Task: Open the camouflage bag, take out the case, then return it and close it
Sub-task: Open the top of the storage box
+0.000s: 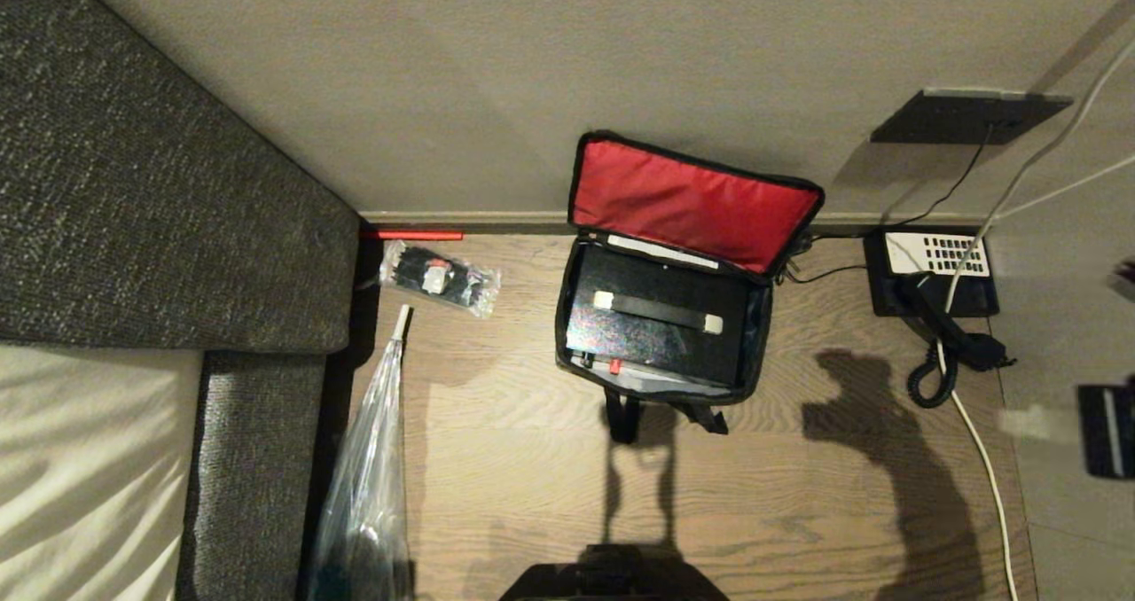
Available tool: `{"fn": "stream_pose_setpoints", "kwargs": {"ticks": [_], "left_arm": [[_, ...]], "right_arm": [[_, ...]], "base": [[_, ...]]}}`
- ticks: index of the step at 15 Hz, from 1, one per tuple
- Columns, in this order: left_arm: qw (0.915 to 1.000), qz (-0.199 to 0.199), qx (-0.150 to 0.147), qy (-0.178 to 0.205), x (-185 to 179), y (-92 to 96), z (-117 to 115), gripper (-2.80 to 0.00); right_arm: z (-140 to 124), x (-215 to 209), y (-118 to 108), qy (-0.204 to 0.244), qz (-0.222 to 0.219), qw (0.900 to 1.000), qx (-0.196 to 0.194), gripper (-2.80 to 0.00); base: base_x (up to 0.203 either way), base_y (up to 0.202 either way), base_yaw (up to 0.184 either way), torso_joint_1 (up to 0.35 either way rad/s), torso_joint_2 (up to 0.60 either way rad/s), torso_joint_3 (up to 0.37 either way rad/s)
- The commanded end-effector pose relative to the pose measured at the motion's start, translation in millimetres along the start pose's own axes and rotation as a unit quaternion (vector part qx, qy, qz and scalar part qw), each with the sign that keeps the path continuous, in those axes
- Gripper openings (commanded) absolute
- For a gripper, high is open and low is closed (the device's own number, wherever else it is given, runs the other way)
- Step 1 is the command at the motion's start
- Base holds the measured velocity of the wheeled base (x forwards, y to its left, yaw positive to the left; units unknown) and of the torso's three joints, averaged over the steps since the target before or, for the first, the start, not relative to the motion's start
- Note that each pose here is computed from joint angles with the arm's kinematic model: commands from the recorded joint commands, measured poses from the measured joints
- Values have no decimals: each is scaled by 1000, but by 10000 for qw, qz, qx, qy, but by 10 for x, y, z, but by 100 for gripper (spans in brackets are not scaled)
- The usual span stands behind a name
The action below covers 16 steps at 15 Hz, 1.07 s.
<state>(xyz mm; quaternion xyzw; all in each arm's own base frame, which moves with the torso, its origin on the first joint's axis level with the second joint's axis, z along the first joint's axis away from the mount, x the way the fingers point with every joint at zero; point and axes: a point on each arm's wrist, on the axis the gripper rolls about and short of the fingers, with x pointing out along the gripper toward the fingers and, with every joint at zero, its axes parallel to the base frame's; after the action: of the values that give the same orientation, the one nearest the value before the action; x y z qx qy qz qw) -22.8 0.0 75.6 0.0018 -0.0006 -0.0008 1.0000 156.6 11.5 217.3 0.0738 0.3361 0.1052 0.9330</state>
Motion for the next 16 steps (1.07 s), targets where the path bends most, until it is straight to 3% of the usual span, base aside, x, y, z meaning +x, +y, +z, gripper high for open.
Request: {"fn": "stream_pose_setpoints", "kwargs": {"ticks": [1, 5, 7, 9, 13, 14, 16], "left_arm": [[10000, 1, -3, -1, 0, 0, 0, -280], [10000, 1, -3, -1, 0, 0, 0, -280], [10000, 1, -3, -1, 0, 0, 0, -280], [10000, 1, -3, -1, 0, 0, 0, -280], [10000, 1, -3, -1, 0, 0, 0, -280], [10000, 1, -3, -1, 0, 0, 0, -280], [10000, 1, -3, -1, 0, 0, 0, -280]], "right_arm": [[238, 1093, -138, 534, 81, 9985, 28, -280], [494, 1994, 25, -437, 589, 9972, -157, -280], [545, 2229, 95, -831, 771, 9933, -211, -280], [437, 2491, 56, -655, 736, 9949, -213, -280], [421, 2638, 43, -854, 719, 9933, -281, -280], [440, 2610, 49, -897, 715, 9928, -332, 0], [430, 2611, 37, -904, 603, 9926, -544, 0]], "base": [[0, 0, 0, 0, 0, 0], [0, 0, 0, 0, 0, 0], [0, 0, 0, 0, 0, 0], [0, 0, 0, 0, 0, 0], [0, 0, 0, 0, 0, 0], [0, 0, 0, 0, 0, 0], [0, 0, 0, 0, 0, 0]]}}
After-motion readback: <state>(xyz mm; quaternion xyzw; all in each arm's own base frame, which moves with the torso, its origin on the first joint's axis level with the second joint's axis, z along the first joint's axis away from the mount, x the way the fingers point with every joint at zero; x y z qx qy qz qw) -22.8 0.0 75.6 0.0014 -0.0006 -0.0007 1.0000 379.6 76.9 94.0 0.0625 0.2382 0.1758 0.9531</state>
